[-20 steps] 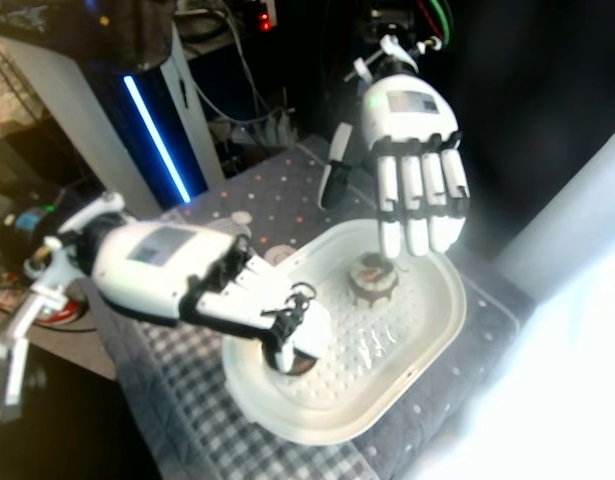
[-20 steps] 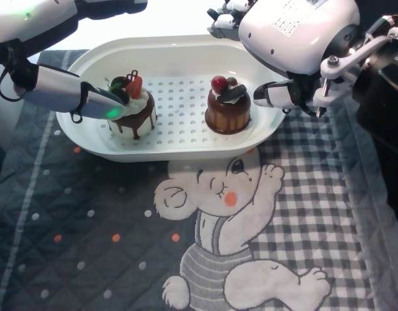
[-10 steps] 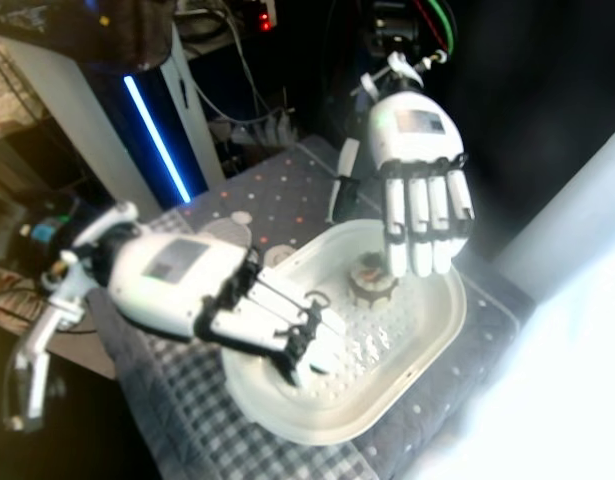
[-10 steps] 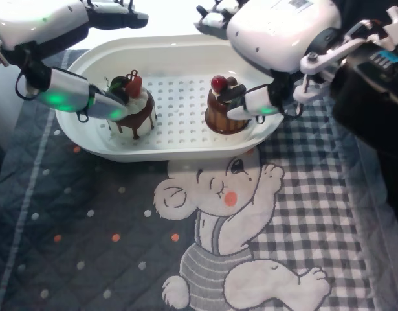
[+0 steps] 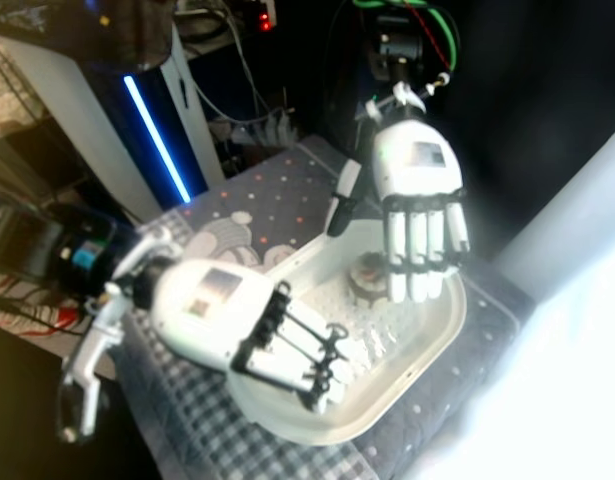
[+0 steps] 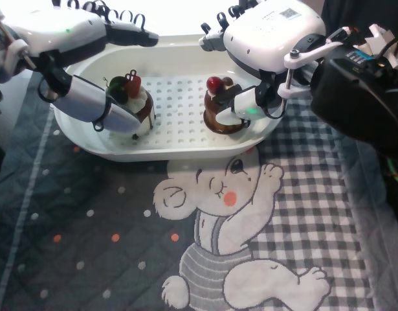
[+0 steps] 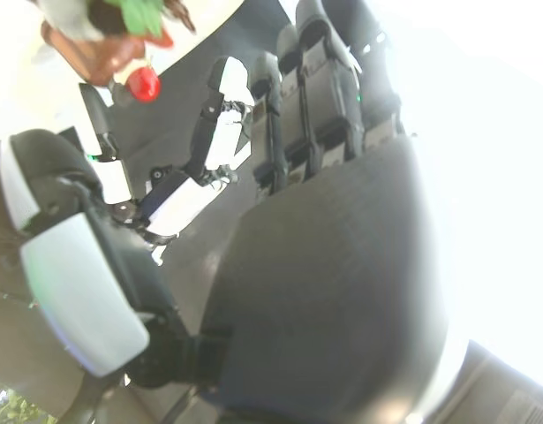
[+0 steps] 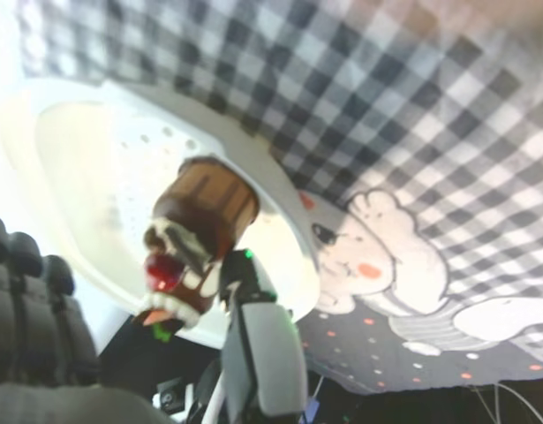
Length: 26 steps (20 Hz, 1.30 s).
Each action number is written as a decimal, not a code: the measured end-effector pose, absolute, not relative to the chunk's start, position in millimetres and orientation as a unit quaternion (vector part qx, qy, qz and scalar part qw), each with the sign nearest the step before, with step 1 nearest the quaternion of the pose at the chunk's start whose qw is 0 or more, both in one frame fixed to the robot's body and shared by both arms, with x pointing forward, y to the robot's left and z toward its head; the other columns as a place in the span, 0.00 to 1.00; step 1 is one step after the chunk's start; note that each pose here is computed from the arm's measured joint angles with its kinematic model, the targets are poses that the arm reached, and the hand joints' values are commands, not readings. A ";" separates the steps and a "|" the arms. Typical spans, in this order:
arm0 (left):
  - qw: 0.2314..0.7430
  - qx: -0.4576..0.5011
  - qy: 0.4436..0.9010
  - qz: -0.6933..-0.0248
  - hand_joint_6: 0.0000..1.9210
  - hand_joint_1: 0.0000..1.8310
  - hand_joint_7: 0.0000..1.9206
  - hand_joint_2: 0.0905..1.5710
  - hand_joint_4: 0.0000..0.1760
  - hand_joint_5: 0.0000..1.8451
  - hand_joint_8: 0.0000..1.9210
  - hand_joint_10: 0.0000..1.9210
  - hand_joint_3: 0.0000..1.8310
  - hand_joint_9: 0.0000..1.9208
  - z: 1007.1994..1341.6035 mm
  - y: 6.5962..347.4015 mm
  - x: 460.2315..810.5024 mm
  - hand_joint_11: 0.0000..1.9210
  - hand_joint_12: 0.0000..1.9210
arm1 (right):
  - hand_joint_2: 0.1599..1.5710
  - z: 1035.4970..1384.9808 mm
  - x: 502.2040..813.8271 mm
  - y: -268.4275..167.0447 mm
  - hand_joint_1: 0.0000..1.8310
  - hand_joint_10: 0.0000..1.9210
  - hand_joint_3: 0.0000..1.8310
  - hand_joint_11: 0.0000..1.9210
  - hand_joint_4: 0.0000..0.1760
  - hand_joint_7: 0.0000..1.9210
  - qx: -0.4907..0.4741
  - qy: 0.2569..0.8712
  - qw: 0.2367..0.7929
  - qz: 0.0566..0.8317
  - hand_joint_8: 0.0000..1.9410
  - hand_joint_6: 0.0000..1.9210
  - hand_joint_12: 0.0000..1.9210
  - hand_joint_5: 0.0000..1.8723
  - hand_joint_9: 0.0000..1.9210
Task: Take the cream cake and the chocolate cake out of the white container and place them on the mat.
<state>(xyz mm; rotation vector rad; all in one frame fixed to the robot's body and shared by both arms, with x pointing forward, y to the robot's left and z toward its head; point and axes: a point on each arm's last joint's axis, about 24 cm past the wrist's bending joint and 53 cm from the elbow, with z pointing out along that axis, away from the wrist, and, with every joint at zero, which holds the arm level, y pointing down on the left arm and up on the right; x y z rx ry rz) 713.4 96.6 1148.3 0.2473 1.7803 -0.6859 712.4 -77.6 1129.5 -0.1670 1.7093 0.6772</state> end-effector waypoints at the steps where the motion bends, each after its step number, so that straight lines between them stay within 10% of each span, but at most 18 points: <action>1: 0.565 0.103 0.765 -0.290 0.01 0.45 0.24 0.54 0.00 0.20 0.02 0.06 0.01 0.24 1142.0 96.4 715.7 0.00 0.71 | 0.51 1125.2 715.6 -78.6 0.42 0.05 0.01 0.02 0.00 0.34 -0.064 0.743 0.598 0.292 0.01 0.01 0.75 0.31 0.32; 7: 0.554 0.089 0.777 -0.287 0.02 0.52 0.42 0.70 0.00 0.36 0.03 0.13 0.01 0.40 1129.7 97.9 723.7 0.14 0.74 | 0.60 1120.1 720.0 -75.9 0.53 0.17 0.00 0.16 0.00 0.47 -0.054 0.749 0.590 0.295 0.01 0.01 0.79 0.44 0.42; 8: 0.551 0.088 0.778 -0.289 0.56 0.63 0.49 0.74 0.00 0.36 0.46 0.15 0.00 0.48 1127.9 96.4 723.1 0.25 0.66 | 0.66 1119.1 719.2 -74.4 0.61 0.21 0.00 0.19 0.00 0.53 -0.054 0.750 0.588 0.297 0.02 0.41 0.80 0.50 0.45; 9: 0.547 0.088 0.781 -0.287 0.69 0.71 0.44 0.76 0.00 0.34 0.59 0.62 0.00 0.42 1124.1 96.8 722.0 0.27 0.68 | 0.67 1118.0 718.5 -72.7 0.66 0.36 0.00 0.16 0.00 0.48 -0.055 0.751 0.586 0.298 0.44 0.45 0.88 0.57 0.41; 12: 0.545 0.074 0.784 -0.289 0.71 0.80 0.41 0.76 0.00 0.36 0.62 0.70 0.00 0.39 1121.2 100.5 725.2 0.30 0.94 | 0.70 1117.5 717.7 -69.7 0.75 0.82 0.00 0.27 0.00 0.47 -0.053 0.752 0.584 0.302 0.63 0.29 1.00 0.58 0.38; 14: 0.539 0.068 0.789 -0.288 0.71 0.80 0.41 0.76 0.00 0.36 0.62 0.70 0.00 0.39 1116.5 103.1 725.3 0.30 0.94 | 0.69 1117.3 717.8 -70.0 0.75 0.82 0.00 0.25 0.00 0.47 -0.052 0.752 0.583 0.303 0.62 0.26 1.00 0.61 0.38; 16: 0.538 0.066 0.789 -0.289 0.74 0.74 0.42 0.76 0.00 0.36 0.62 0.75 0.00 0.38 1115.3 103.7 724.9 0.28 0.73 | 0.71 1117.3 717.8 -69.9 0.74 0.79 0.00 0.23 0.00 0.46 -0.052 0.752 0.583 0.303 0.61 0.42 0.98 0.53 0.37; 17: 0.538 0.065 0.789 -0.290 0.71 0.79 0.42 0.75 0.00 0.36 0.60 0.69 0.00 0.41 1115.2 103.8 724.9 0.30 0.88 | 0.71 1117.3 717.8 -70.0 0.74 0.81 0.00 0.24 0.00 0.44 -0.052 0.752 0.583 0.303 0.62 0.43 1.00 0.53 0.37; 26: 0.580 0.059 0.749 -0.315 0.74 0.73 0.42 0.77 0.00 0.34 0.61 0.78 0.00 0.38 1151.4 113.1 706.4 0.25 0.77 | 0.71 1169.9 694.5 -87.4 0.74 0.73 0.00 0.27 0.00 0.47 -0.048 0.702 0.638 0.313 0.51 0.63 0.82 0.47 0.40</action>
